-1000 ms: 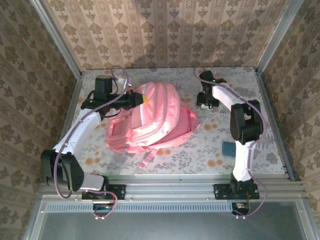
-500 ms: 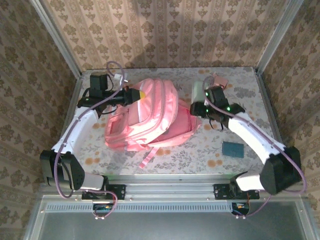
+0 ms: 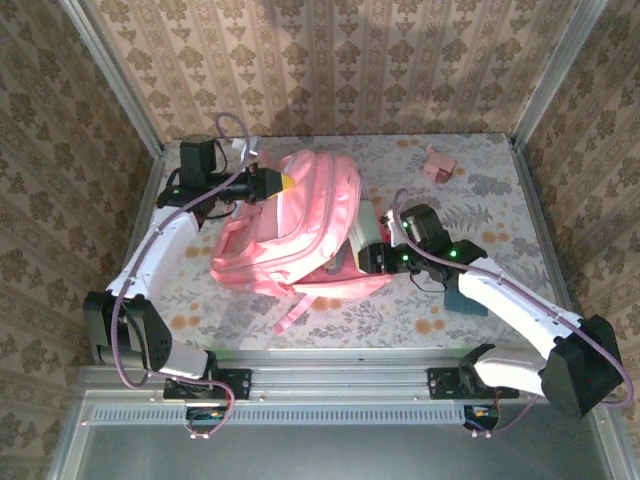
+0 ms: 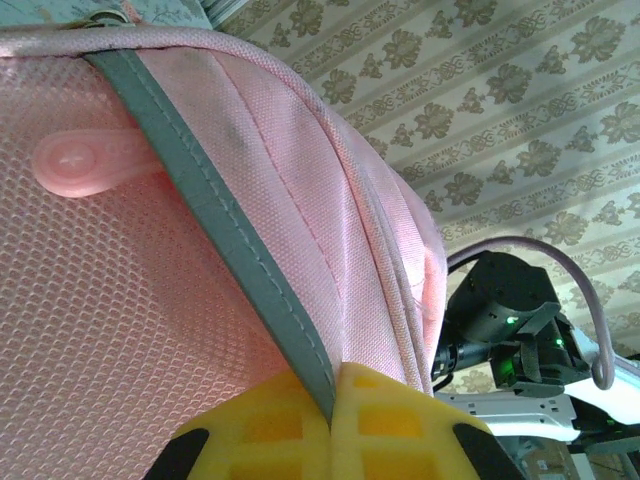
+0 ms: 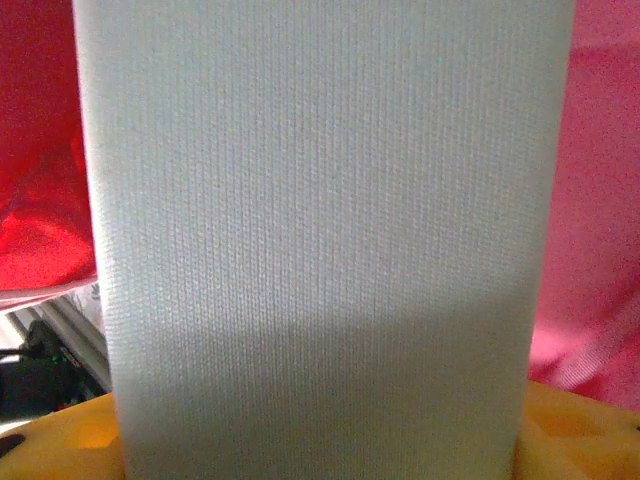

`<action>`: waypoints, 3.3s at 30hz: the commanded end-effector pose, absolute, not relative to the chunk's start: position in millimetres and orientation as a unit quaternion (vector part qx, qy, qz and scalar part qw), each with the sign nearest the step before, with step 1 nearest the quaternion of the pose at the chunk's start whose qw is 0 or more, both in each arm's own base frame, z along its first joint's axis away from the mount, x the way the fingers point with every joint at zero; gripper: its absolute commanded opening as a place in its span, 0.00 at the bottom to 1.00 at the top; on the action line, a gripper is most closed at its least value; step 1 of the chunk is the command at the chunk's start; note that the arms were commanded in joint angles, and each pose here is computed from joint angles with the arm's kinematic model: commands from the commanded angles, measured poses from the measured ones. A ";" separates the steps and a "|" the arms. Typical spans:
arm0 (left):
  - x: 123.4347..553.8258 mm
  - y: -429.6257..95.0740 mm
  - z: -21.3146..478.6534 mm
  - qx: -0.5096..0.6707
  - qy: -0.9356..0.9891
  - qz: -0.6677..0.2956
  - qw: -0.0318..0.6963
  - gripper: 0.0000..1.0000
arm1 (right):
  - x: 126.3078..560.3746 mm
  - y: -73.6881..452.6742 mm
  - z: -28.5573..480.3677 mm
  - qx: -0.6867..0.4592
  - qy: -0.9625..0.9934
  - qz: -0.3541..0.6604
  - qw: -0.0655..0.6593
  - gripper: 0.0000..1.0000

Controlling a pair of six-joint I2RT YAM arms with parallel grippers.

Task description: Pack the student bag

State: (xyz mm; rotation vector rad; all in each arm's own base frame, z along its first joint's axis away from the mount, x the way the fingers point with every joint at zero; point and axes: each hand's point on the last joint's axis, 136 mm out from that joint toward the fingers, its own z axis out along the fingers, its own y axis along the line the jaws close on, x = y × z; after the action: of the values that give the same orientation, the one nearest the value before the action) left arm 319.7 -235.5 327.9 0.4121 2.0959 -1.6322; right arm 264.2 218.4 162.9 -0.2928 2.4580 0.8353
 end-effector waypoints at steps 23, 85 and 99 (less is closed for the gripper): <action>296.8 -245.7 399.6 0.238 0.662 -0.649 0.291 0.00 | 323.8 397.8 174.7 -0.199 0.820 0.470 0.259 0.86; 343.4 -212.6 296.4 0.076 0.789 -0.534 0.293 0.00 | 232.8 172.5 175.1 -0.001 0.914 0.258 0.313 0.94; 323.9 -233.4 297.6 0.132 0.805 -0.501 0.289 0.00 | 210.0 -4.1 112.0 0.351 0.914 -0.095 0.178 1.00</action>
State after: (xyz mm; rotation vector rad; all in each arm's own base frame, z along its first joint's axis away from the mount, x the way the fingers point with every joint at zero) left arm 331.1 -229.9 281.2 0.2589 2.1924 -1.3914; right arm 224.1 28.0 112.1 0.8056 2.6247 -0.0616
